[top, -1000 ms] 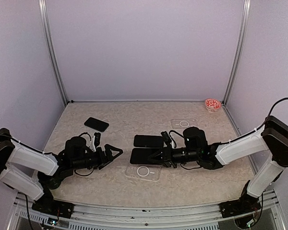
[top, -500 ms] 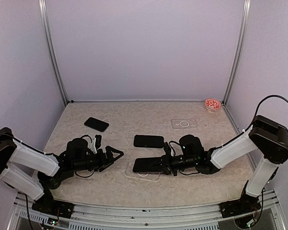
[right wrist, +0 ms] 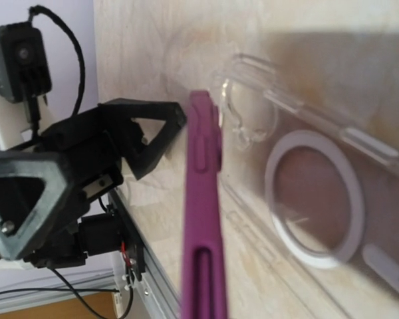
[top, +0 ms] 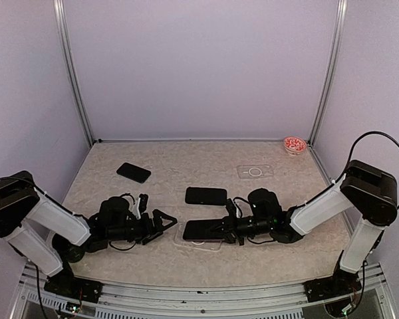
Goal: Put the phone into the phone case
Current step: Install the phone into the phone case.
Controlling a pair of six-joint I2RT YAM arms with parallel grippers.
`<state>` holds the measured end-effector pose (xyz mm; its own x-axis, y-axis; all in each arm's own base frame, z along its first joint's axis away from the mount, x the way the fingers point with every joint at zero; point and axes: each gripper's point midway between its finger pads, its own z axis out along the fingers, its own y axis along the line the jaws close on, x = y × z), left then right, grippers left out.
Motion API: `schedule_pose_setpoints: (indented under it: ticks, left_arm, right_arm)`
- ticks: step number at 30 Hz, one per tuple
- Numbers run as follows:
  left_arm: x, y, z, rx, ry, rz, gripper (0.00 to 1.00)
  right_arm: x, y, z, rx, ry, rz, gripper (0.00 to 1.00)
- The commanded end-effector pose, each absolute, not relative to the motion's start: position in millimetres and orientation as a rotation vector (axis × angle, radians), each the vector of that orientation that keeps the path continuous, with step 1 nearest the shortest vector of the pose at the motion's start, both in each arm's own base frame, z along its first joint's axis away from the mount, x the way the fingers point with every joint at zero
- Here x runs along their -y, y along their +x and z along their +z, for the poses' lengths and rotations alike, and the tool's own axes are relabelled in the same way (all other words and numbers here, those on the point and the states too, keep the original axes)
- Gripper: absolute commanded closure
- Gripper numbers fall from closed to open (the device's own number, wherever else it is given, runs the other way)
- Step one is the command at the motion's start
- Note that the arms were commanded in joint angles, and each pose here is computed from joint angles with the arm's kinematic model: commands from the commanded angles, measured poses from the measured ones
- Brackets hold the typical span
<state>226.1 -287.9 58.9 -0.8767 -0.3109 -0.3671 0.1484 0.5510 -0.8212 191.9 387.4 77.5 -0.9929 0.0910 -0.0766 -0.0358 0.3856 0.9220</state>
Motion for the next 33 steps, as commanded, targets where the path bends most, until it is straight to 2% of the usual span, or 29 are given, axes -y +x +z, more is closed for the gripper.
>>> schedule_pose_setpoints:
  ticks: [1, 33]
  left_arm:
    - [300.7, 228.6, 74.9, -2.254, -0.107, -1.347, 0.01]
    - [322.2, 225.2, 70.5, -2.273, -0.05, -1.42, 0.01]
  right_arm:
    - [-393.8, 186.6, 86.2, -2.474, -0.014, 1.737, 1.0]
    - [-406.3, 195.1, 76.6, -2.508, -0.089, 1.692, 1.0]
